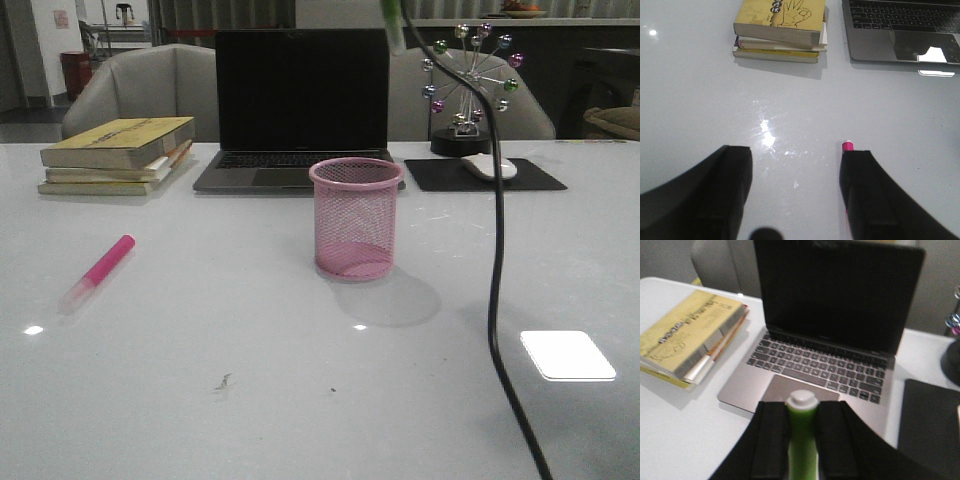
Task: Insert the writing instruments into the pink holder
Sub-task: 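Lift the green highlighter with the right gripper toward the pink holder, then lower the green highlighter into the pink holder and open the right gripper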
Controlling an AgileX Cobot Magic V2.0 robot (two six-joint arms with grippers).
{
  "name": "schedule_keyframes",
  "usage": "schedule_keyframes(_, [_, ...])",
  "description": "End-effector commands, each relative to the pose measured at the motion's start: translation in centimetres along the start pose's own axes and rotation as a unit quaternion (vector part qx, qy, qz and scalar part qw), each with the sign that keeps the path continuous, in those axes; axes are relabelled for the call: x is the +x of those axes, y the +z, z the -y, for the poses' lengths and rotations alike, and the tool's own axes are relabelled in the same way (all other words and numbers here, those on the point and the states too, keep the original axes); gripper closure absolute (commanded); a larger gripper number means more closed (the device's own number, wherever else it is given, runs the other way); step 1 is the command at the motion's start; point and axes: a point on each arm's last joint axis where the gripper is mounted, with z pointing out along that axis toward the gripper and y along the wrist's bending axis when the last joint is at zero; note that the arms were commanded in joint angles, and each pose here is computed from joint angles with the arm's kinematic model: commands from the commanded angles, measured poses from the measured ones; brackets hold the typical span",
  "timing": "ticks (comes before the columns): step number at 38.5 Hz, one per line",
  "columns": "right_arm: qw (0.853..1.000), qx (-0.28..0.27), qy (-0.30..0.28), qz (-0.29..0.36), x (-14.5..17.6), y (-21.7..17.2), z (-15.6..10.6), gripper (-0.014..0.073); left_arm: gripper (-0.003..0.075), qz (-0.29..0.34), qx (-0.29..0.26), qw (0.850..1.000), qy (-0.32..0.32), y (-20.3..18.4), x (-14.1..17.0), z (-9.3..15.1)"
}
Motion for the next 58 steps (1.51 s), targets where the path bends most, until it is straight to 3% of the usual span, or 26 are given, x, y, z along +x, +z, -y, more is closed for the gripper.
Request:
schedule_keyframes(1, [0.991,-0.018,-0.017,0.129,-4.0,-3.4,-1.9,0.0538,0.0264,0.074,0.004,0.997,-0.004,-1.0,-2.3,0.3])
schedule_keyframes(11, [0.988,-0.033,-0.021,0.151,0.3,-1.9,-3.6,0.0538,0.0264,0.077,0.004,0.997,-0.004,-1.0,-2.4,0.3])
schedule_keyframes(27, [0.988,-0.022,-0.021,0.151,9.1,-1.2,-2.7,0.0538,0.0264,0.082,0.004,0.997,-0.005,-1.0,-2.5,0.3])
schedule_keyframes(43, [0.993,-0.017,-0.023,0.114,12.3,-0.1,-2.3,0.0533,0.0264,0.090,0.004,0.996,-0.005,-1.0,-2.6,0.3])
schedule_keyframes(48, [0.995,-0.016,-0.020,0.098,12.5,0.0,-2.3,0.0439,0.0265,0.090,0.000,0.996,0.019,-1.0,-2.6,0.3])
schedule_keyframes(54, [0.995,-0.016,-0.019,0.092,12.5,-0.1,-2.3,0.0224,0.0317,0.090,-0.005,0.995,0.052,-1.0,-2.6,0.2])
schedule_keyframes(58, [0.994,-0.017,-0.019,0.104,11.7,-0.8,-2.4,0.0197,0.0370,0.090,-0.005,0.995,0.052,-1.0,-2.6,0.2])
